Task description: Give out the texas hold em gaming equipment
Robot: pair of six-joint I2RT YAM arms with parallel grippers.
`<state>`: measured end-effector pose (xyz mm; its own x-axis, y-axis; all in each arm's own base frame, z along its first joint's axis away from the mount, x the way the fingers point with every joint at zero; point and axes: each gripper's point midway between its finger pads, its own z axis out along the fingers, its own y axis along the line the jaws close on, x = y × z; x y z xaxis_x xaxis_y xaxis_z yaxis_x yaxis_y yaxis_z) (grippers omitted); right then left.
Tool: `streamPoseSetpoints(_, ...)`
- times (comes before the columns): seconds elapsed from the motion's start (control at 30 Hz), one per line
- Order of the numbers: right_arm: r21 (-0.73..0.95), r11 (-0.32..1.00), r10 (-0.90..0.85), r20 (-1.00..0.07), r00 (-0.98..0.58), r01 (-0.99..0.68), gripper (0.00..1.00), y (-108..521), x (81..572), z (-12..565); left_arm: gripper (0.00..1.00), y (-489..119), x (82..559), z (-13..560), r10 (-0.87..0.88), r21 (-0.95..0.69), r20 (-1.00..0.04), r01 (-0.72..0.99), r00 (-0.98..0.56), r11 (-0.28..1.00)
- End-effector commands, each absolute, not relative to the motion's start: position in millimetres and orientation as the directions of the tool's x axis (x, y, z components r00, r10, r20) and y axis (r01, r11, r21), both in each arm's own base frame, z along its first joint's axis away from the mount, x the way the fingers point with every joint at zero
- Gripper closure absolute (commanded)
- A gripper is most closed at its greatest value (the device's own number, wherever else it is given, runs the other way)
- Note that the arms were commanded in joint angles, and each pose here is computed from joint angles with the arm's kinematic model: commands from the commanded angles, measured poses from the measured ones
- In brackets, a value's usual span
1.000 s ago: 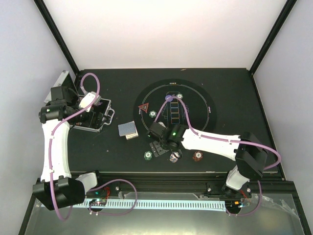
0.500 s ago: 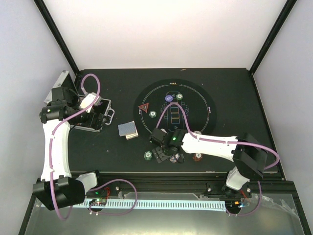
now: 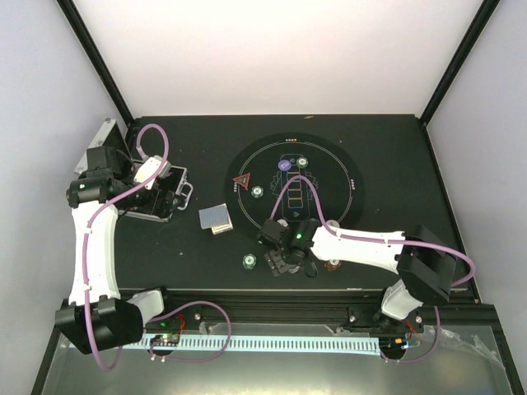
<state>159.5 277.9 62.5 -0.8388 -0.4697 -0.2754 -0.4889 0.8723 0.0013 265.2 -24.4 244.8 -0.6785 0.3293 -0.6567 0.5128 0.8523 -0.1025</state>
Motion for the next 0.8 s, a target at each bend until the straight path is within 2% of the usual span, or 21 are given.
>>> streamPoseSetpoints(0.0, -0.011, 0.889, -0.441, -0.291, -0.849, -0.458, 0.19, 263.4, 160.8, 66.6, 0.01, -27.0, 264.6, 249.6, 0.326, -0.105, -0.675, 0.524, -0.662, 0.845)
streamPoseSetpoints(0.37, 0.010, 0.897, -0.424, -0.268, -0.865, -0.443, 0.31, 255.2, 153.6, 53.3, 0.01, -26.3, 265.4, 248.4, 0.326, -0.106, -0.672, 0.522, -0.664, 0.846)
streamPoseSetpoints(0.77, 0.013, 0.898, -0.423, -0.259, -0.868, -0.441, 0.38, 253.4, 152.2, 47.5, 0.01, -25.2, 266.3, 248.9, 0.326, -0.102, -0.672, 0.519, -0.665, 0.849)
